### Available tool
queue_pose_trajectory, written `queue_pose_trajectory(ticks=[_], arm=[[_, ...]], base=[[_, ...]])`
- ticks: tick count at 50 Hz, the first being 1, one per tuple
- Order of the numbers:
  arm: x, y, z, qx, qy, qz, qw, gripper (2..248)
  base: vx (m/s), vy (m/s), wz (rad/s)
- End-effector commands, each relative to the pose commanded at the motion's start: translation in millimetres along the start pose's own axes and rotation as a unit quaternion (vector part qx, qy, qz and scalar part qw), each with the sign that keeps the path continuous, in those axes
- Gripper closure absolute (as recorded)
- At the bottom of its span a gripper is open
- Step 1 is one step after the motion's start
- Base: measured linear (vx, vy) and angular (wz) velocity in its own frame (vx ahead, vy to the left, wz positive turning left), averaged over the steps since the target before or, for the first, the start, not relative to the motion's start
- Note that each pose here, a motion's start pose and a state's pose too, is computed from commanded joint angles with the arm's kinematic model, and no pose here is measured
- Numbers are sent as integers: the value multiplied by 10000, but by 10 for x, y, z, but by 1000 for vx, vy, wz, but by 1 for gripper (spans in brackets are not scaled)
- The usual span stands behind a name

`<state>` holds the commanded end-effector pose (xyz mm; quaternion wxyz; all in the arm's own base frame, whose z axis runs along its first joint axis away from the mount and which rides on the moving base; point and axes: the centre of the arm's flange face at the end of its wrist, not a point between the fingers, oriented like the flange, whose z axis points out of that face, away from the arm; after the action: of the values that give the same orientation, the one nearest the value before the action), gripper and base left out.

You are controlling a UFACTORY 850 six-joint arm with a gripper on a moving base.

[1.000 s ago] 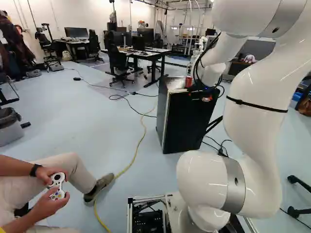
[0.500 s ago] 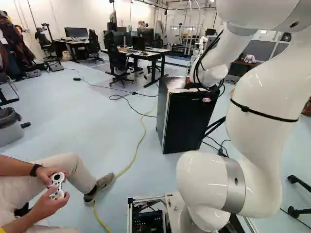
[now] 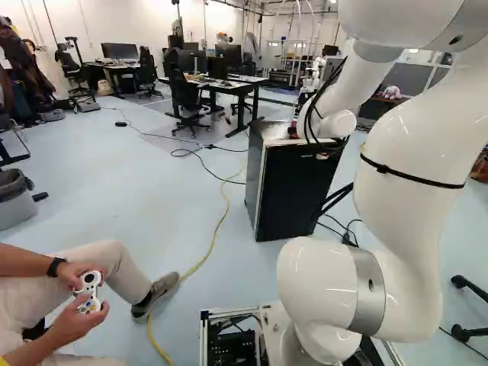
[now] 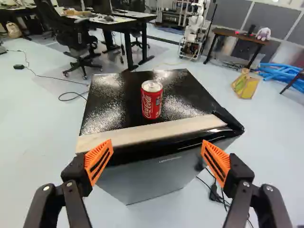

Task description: Grab a drink from the fridge

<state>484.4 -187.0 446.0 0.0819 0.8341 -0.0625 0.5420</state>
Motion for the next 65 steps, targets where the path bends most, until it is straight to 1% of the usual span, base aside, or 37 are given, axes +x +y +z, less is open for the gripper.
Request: queue_pose_trajectory(ticks=[12,26,35,43,52,60,62,65], arm=[[-6,-48,64,244,486,-193,9983,3],[-30,-110,120,545,993,-371,9929,3],[-55,-150,147,733,1273,-453,9881,3],[-81,-187,165,905,1517,-513,9829,3],[-114,-231,180,1106,1788,-566,9760,3],[-146,-270,187,1290,2025,-600,9689,3],[-158,-272,196,1305,2047,-593,9683,3],[-184,-261,223,1275,2021,-559,9694,3]], base=[[0,0,0],[0,0,0],[0,0,0],[0,0,0],[0,0,0],[0,0,0],[0,0,0],[0,0,0]])
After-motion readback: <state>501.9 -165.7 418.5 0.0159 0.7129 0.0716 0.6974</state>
